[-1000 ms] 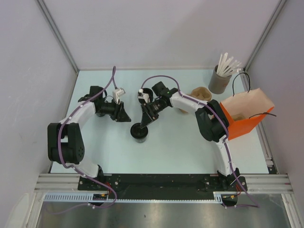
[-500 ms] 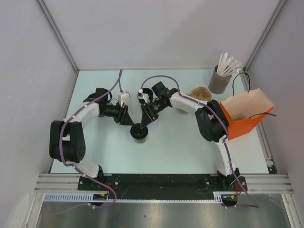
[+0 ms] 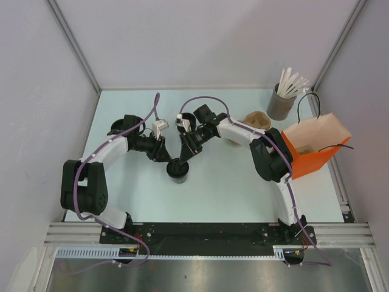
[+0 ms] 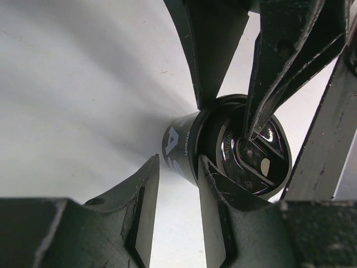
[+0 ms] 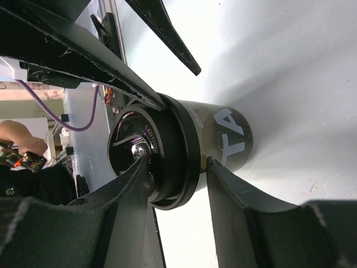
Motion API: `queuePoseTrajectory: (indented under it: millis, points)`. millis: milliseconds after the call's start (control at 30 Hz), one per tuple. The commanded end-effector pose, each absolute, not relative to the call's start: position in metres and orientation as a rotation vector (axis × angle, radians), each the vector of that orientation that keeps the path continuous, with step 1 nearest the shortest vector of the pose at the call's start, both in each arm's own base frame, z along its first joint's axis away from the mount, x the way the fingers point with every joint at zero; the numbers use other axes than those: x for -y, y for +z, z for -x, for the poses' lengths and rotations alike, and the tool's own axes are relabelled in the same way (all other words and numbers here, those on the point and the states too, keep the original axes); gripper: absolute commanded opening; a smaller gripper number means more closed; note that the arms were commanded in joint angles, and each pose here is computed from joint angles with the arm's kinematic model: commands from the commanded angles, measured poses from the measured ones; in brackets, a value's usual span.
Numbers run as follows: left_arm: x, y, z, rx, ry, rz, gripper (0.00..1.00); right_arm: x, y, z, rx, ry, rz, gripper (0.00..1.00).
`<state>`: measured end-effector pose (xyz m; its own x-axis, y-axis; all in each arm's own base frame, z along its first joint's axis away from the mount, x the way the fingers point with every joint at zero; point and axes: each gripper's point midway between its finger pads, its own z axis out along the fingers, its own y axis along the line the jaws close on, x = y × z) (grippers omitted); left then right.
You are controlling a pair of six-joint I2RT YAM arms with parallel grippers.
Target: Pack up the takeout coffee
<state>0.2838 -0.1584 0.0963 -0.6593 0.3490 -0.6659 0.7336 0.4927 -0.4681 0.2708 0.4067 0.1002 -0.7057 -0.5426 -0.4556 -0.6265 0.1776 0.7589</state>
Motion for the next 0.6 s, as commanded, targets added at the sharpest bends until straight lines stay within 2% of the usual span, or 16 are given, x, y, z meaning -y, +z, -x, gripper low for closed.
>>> queuePoseTrajectory:
  millis: [0, 167, 300, 567]
  points:
    - [0.139, 0.070, -0.273, -2.361, -0.869, -0.925, 0.38, -0.390, 0.035, -0.260, -2.512, 1.280, 1.257, 0.46]
    - [0.145, 0.123, -0.293, -2.214, -0.940, -0.850, 0.43, -0.389, 0.033, -0.260, -2.504, 1.255, 1.268, 0.46]
    - [0.141, 0.162, -0.295, -2.091, -0.972, -0.827, 0.43, -0.388, 0.029, -0.261, -2.505, 1.232, 1.271, 0.46]
    - [0.142, 0.148, -0.253, -2.045, -1.081, -0.963, 0.41, -0.388, 0.028, -0.263, -2.510, 1.216, 1.261, 0.46]
